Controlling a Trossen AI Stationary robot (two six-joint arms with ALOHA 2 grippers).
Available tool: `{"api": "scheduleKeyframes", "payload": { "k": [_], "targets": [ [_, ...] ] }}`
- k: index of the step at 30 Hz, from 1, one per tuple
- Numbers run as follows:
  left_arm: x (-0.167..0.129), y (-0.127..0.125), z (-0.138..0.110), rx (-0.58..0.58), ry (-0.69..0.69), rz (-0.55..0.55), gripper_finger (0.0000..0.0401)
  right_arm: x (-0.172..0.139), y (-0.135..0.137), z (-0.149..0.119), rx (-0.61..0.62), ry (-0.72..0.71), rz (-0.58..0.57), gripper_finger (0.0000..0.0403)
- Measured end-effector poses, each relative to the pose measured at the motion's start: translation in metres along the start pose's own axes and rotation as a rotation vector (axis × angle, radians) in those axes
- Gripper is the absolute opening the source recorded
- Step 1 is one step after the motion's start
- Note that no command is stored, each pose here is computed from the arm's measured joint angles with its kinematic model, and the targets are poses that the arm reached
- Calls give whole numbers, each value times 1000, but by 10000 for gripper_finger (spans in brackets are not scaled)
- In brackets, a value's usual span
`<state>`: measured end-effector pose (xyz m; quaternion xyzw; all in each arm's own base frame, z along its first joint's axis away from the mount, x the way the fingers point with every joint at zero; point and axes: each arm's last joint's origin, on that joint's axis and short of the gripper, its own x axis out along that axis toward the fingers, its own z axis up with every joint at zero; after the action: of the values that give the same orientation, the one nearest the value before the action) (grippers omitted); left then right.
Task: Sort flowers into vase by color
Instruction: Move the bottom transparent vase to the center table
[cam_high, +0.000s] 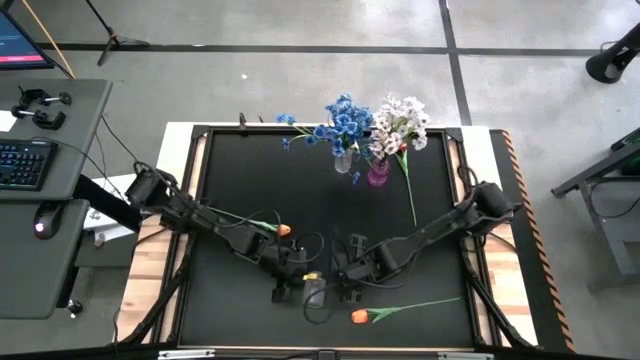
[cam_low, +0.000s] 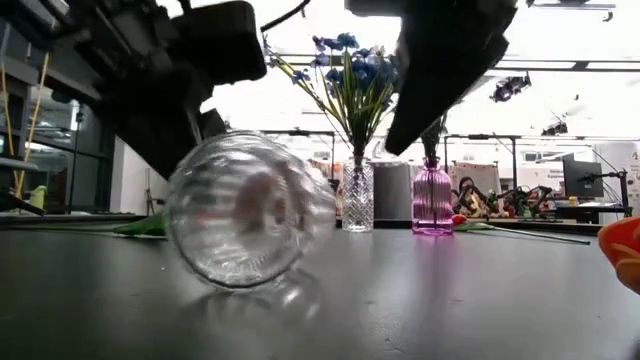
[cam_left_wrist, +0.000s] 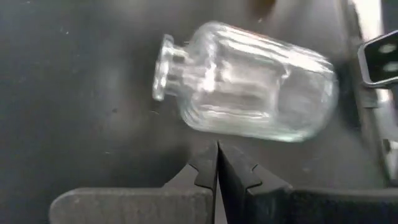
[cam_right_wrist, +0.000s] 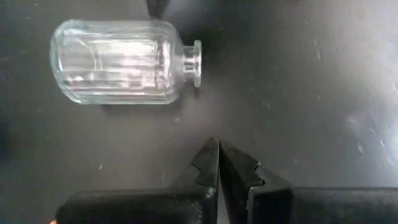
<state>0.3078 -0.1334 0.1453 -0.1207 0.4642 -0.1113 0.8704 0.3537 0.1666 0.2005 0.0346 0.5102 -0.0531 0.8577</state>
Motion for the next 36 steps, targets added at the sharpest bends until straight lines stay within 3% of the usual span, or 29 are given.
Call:
{"api": "scheduleKeyframes", "payload": {
  "k": [6, 10, 15, 20, 26, 30, 36],
  "targets": [
    [-6, -24, -13, 52, 59, -59, 0, -24, 1, -11, 50, 21, -72, 0],
    [-1, -36, -12, 97, -7, -103, 0, -26, 7, -14, 101, 15, -69, 0],
    [12, -33, -7, 199, -84, -116, 0, -24, 15, -14, 130, 28, 22, 0],
    [23, -19, 2, 187, -153, -113, 0, -32, 14, -17, 233, 42, 15, 0],
    [36, -14, 18, 255, -227, -216, 0, -44, 28, -31, 321, 135, 81, 0],
    [50, -16, 25, 306, -217, -239, 0, -48, 40, -44, 457, 187, 70, 0],
    [70, -17, 38, 310, -192, -274, 0, -51, 50, -49, 770, 202, 82, 0]
  ]
}}
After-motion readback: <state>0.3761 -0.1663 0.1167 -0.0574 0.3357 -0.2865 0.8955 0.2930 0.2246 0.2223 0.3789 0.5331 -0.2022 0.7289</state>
